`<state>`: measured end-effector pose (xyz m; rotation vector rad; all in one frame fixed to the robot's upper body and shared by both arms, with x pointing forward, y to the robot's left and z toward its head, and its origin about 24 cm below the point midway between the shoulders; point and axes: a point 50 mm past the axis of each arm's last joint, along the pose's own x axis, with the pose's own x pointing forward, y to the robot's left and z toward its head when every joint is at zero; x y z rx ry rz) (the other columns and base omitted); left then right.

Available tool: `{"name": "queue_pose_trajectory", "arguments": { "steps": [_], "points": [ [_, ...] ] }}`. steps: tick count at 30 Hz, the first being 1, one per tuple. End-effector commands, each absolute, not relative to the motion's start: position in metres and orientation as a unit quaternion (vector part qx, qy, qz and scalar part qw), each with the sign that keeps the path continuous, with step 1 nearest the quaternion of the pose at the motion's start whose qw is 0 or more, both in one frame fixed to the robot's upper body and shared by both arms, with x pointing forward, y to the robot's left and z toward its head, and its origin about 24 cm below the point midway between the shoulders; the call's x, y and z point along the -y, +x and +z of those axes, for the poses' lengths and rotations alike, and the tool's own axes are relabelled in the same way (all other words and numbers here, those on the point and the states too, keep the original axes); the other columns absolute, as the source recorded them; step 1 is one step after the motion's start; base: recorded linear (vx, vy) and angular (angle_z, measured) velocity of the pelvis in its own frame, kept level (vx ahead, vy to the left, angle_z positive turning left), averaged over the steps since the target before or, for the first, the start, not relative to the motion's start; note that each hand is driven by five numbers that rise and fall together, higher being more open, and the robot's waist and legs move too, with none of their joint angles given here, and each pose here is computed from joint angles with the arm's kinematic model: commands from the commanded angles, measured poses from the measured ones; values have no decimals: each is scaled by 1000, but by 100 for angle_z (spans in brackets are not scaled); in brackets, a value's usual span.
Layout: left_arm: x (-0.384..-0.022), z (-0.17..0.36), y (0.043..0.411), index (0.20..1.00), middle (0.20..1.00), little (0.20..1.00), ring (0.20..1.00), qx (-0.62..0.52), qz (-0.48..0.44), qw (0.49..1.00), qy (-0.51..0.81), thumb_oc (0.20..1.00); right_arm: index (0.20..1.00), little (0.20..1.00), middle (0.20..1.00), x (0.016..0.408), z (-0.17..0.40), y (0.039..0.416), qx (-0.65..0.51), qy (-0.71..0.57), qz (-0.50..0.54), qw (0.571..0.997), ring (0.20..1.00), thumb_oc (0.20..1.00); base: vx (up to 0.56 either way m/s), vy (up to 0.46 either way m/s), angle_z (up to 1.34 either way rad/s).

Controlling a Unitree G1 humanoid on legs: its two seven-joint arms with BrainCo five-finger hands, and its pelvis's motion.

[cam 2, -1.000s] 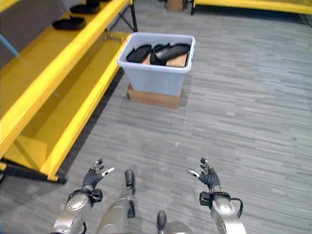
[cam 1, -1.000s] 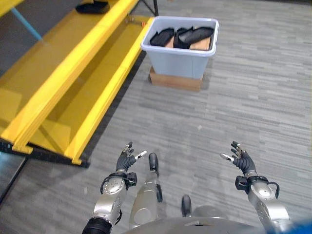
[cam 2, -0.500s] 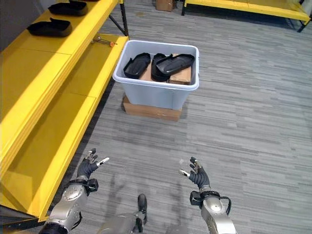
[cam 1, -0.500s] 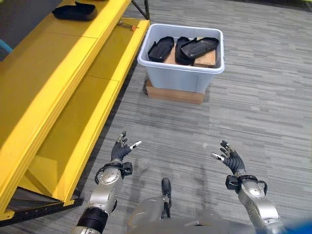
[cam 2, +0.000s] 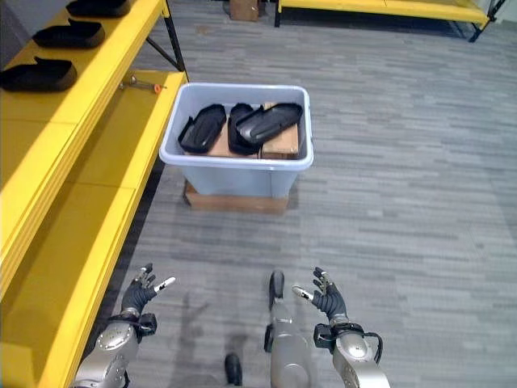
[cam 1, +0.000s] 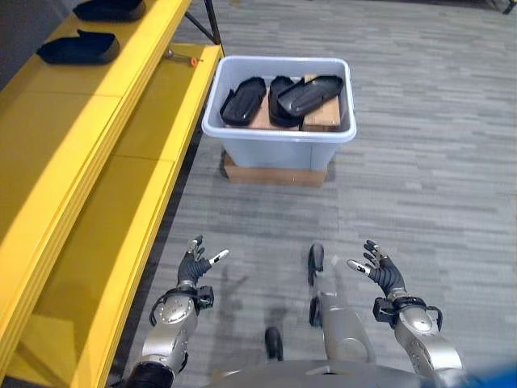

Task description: Move parts from the plastic box to the shelf.

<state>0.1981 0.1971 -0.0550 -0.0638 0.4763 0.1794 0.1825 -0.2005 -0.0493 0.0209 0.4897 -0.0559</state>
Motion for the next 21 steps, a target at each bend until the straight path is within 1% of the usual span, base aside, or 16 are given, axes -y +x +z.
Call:
{"name": "queue_pose_trajectory", "arguments": {
  "steps": [1, 10, 13, 16, 21],
  "points": [
    [-205, -30, 213, 1000, 1000, 1000, 1000, -170, 74, 983, -8, 1000, 1000, 1000, 1000, 208, -20, 201, -164, 7, -26, 986, 1000, 1000, 176, -125, 67],
    [-195, -31, 217, 1000, 1000, 1000, 1000, -171, 71, 982, -39, 1000, 1000, 1000, 1000, 224, -17, 199, -161, -3, -52, 986, 1000, 1000, 199, -219, 8],
    [-194, -36, 211, 1000, 1000, 1000, 1000, -185, 60, 980, -33, 1000, 1000, 1000, 1000, 232, -20, 190, -172, -2, -76, 982, 1000, 1000, 189, -195, 36],
    [-195, -39, 206, 1000, 1000, 1000, 1000, -191, 56, 980, -21, 1000, 1000, 1000, 1000, 233, -24, 184, -181, -5, -82, 980, 1000, 1000, 181, -17, 31],
    [-196, -41, 204, 1000, 1000, 1000, 1000, -194, 62, 979, -19, 1000, 1000, 1000, 1000, 234, -31, 181, -194, -18, -81, 977, 1000, 1000, 253, 75, -35]
  ]
}}
